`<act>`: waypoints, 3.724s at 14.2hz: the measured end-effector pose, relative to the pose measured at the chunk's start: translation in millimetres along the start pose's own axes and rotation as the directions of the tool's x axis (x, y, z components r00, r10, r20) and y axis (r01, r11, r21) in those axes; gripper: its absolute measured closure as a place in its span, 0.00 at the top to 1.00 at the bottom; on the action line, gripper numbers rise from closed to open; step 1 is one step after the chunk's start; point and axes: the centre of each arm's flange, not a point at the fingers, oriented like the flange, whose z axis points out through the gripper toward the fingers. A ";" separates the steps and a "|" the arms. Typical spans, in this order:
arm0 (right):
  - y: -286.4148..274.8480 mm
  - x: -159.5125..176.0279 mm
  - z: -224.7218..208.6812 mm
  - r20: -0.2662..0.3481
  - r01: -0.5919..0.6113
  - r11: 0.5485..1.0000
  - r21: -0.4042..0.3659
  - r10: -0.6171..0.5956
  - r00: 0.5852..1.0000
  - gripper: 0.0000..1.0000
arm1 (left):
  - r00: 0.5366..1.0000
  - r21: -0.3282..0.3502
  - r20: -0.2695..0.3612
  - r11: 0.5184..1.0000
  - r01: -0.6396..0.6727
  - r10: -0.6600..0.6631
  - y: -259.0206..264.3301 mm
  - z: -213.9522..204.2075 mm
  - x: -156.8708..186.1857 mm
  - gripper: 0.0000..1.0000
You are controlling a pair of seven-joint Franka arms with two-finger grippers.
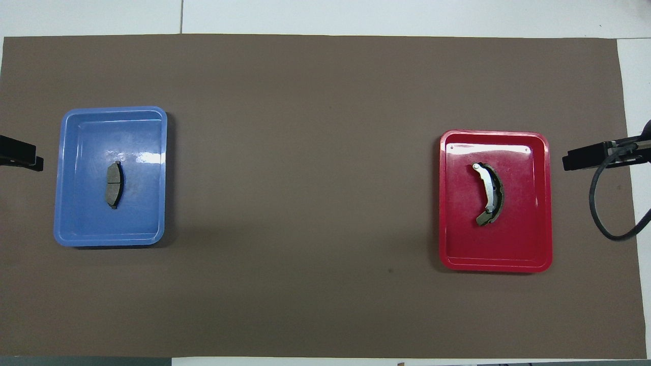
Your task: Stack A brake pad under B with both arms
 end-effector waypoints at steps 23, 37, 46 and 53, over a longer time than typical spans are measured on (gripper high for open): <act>2.6 -0.4 0.3 0.002 -0.005 1.000 0.000 0.005 1.000 1.00 | 1.000 0.000 -0.001 1.000 0.005 -0.005 -0.1 0.0 0.1 1.00; -13.6 1.0 0.7 0.003 0.026 1.000 0.000 -0.026 1.000 1.00 | 0.991 0.015 -0.110 0.997 -0.069 0.070 -4.1 138.5 26.8 1.00; -13.6 1.0 0.7 0.003 0.026 1.000 0.000 -0.026 1.000 1.00 | 0.993 0.024 -0.085 0.996 -0.083 0.085 -11.1 275.3 20.7 0.99; -13.6 1.0 0.7 0.003 0.026 1.000 0.000 -0.026 1.000 1.00 | 0.994 0.022 -0.085 0.997 -0.072 0.073 -16.5 307.3 2.6 0.67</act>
